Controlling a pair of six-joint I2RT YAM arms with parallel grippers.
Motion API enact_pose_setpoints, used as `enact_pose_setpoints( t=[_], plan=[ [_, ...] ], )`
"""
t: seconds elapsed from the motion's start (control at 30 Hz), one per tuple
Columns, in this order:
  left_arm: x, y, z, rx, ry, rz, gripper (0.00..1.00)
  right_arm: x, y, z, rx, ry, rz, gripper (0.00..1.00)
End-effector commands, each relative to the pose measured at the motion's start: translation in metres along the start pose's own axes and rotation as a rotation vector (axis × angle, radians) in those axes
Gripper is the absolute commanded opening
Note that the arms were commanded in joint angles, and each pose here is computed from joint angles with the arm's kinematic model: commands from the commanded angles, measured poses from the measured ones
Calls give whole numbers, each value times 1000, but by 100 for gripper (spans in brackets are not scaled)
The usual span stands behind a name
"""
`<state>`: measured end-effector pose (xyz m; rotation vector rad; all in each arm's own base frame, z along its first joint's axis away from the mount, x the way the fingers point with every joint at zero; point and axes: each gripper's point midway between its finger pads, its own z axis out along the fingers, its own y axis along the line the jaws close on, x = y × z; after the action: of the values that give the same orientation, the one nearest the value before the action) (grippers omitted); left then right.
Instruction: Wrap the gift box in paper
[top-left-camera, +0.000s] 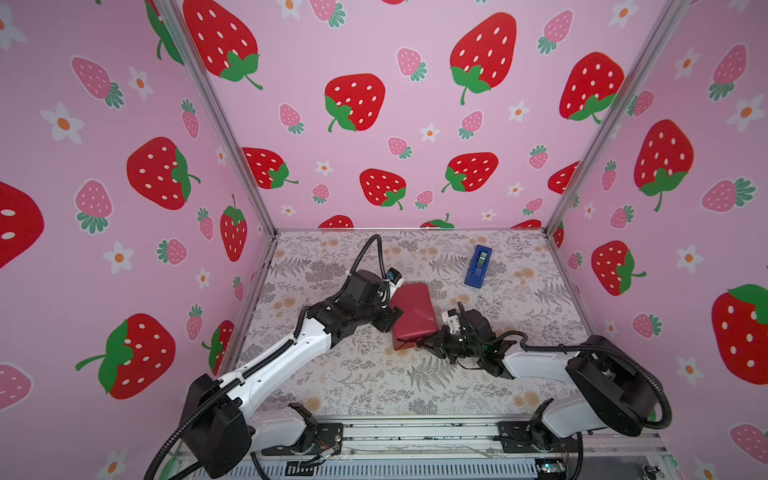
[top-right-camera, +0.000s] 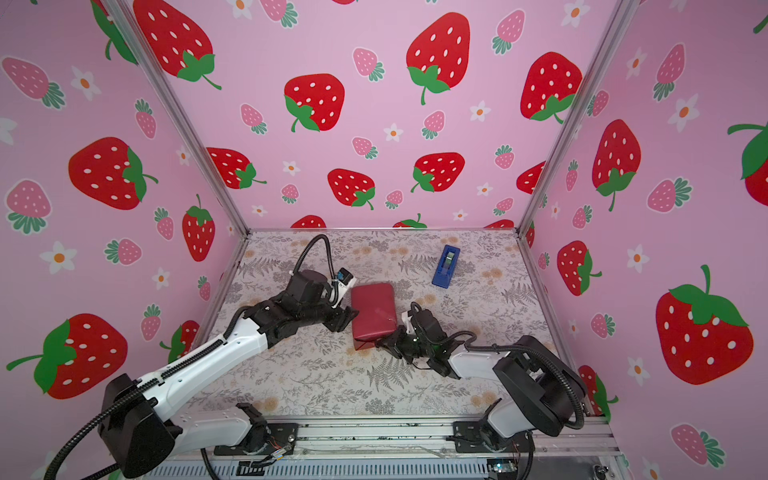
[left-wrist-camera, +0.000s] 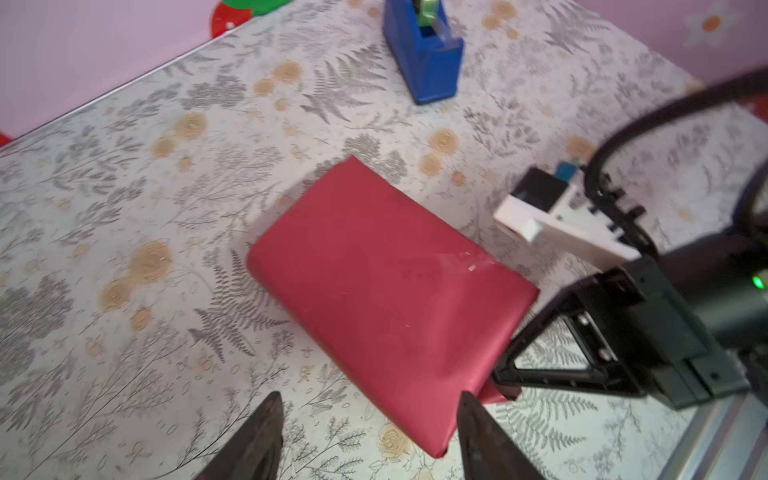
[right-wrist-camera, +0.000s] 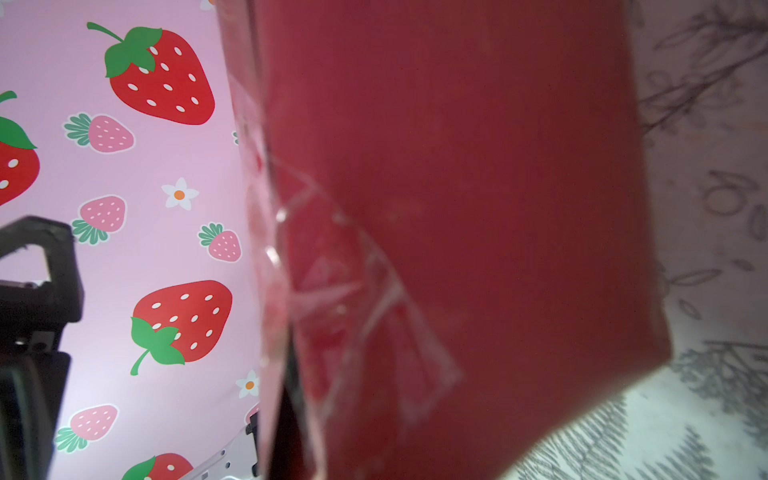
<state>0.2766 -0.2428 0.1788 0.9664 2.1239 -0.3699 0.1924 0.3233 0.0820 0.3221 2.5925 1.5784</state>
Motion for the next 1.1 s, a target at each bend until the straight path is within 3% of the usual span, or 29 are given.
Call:
enact_pose_setpoints(
  t=[0.0,0.1,0.33,0.53,0.8,1.07],
  plan=[
    [1,-34,4,46,-118,339,76,-3,12,-5,-44,-21,-19,0],
    [16,-43,9,41,-160,481,84,-2,13,-6,-46,-20,-20,0],
    [21,-24,27,-106,-202,596,89,-1,12,-8,-49,-23,-20,0],
    [27,-33,46,-51,-179,687,90,-1,13,-7,-49,-20,-19,0],
    [46,-44,57,26,-126,741,90,-2,15,-7,-55,-22,-22,0],
    [54,-37,73,-17,-97,747,90,-1,16,-6,-55,-15,-21,0]
  ],
)
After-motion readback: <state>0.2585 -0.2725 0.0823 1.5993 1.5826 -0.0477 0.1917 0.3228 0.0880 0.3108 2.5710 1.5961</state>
